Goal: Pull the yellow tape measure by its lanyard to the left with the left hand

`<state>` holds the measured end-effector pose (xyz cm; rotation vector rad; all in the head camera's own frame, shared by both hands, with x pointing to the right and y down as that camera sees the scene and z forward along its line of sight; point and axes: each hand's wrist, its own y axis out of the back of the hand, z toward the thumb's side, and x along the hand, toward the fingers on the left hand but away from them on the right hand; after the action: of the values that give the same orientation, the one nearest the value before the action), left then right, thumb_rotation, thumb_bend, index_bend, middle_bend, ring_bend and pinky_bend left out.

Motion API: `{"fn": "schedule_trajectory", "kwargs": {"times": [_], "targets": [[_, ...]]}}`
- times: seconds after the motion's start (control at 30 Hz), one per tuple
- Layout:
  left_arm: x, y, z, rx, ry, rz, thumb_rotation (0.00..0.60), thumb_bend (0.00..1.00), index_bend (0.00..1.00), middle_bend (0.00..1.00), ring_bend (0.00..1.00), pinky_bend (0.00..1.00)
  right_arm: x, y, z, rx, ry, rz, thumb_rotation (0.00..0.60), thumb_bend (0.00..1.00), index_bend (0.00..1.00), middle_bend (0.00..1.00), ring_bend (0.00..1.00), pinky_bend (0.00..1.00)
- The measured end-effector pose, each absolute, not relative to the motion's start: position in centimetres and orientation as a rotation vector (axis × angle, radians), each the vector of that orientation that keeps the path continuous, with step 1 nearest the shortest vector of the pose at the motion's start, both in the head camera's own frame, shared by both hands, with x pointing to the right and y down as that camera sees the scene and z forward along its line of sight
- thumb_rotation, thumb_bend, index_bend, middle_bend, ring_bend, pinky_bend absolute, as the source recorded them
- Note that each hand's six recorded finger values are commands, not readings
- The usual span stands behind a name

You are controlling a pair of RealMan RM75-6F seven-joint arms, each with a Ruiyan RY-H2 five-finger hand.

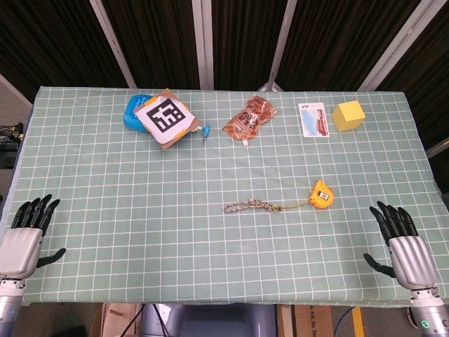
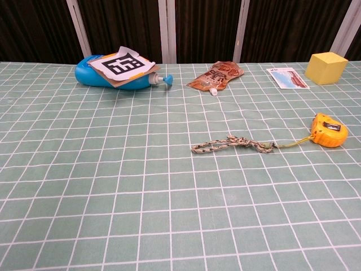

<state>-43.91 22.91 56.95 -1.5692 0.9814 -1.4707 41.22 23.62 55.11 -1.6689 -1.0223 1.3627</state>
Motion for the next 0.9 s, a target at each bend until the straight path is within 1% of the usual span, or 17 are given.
{"fn": "schedule_trajectory", "kwargs": {"times": [0.47,0.7,0.8,0.9], "targets": [[-43.7,22.8,57.1,-1.577,0.962,-1.463,0.600,0.00,0.00,0.00,0.00,0.00,41.2,23.6,55.1,-1.669,-1.025,1.363,0.600,0.22,0.00,0.00,0.00,0.00],[-42.1,21.3,57.5,-1.611,0.889,-1.401,0.600,0.00,0.00,0.00,0.00,0.00,41.2,23.6,55.2,-1.674,-1.029,1.365,0.600,0.22,0.00,0.00,0.00,0.00],[-41.0,20.0,57.6,-1.624,0.851,-1.363,0.600,0.04,0.05,0.00,0.00,0.00,41.2,23.6,55.2,-1.677,-1.033,1.368,0.600,0.22,0.00,0.00,0.00,0.00],[-39.4,18.4,57.9,-1.647,0.803,-1.319,0.600,0.09,0.16,0.00,0.00,0.00,41.3,23.6,55.3,-1.681,-1.038,1.374,0.600,0.22,0.00,0.00,0.00,0.00]]}}
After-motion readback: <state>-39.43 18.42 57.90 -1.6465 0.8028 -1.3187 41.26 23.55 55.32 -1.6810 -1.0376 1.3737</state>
